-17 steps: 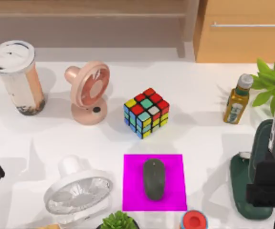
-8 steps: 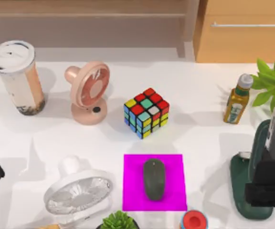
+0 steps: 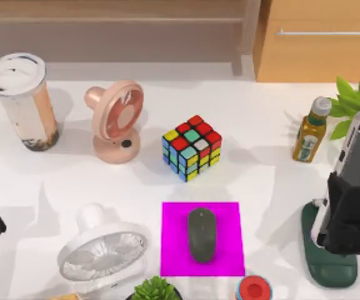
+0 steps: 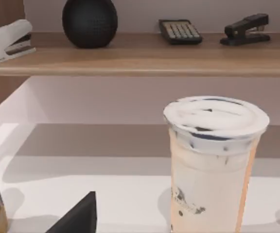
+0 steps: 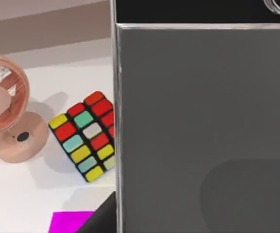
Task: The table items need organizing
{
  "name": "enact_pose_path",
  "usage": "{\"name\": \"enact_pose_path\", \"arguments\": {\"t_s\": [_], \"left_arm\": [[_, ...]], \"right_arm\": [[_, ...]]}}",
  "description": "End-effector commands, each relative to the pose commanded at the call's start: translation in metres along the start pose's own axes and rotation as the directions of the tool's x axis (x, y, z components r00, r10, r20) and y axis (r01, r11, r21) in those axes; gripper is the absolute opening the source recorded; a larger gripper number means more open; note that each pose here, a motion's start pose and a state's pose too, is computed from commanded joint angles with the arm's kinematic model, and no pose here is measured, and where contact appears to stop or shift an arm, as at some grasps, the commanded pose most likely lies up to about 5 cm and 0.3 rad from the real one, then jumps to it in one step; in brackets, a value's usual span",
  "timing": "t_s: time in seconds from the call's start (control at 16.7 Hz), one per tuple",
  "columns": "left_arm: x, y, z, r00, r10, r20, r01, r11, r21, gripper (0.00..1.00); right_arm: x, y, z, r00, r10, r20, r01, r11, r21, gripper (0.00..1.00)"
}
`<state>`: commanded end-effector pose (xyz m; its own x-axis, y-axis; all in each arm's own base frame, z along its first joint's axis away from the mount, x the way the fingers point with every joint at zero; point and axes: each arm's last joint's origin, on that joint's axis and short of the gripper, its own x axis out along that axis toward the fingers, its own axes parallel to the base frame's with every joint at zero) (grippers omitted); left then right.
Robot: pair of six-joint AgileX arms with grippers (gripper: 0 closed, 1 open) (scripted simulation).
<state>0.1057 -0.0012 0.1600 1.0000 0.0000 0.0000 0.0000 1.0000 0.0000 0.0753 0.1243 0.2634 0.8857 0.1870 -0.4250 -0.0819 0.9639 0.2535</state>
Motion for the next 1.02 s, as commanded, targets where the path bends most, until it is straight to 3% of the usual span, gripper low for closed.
{"name": "enact_pose_path", "arguments": {"t_s": [0.36,0.78,1.02], "left_arm": [[0.000,0.000,0.000,1.000,0.000,0.000,0.000,1.000,0.000,1.00],[0.000,0.000,0.000,1.000,0.000,0.000,0.000,1.000,0.000,1.00],[0.000,0.000,0.000,1.000,0.000,0.000,0.000,1.000,0.000,1.00]], "right_arm": [[0.043,-0.017,-0.026,0.980,-0.198,0.021,0.199,0.967,-0.157,0.00],[0.056,-0.015,-0.030,0.973,-0.231,0.030,0.232,0.953,-0.192,0.00],[0.056,-0.015,-0.030,0.973,-0.231,0.030,0.232,0.953,-0.192,0.30]]}}
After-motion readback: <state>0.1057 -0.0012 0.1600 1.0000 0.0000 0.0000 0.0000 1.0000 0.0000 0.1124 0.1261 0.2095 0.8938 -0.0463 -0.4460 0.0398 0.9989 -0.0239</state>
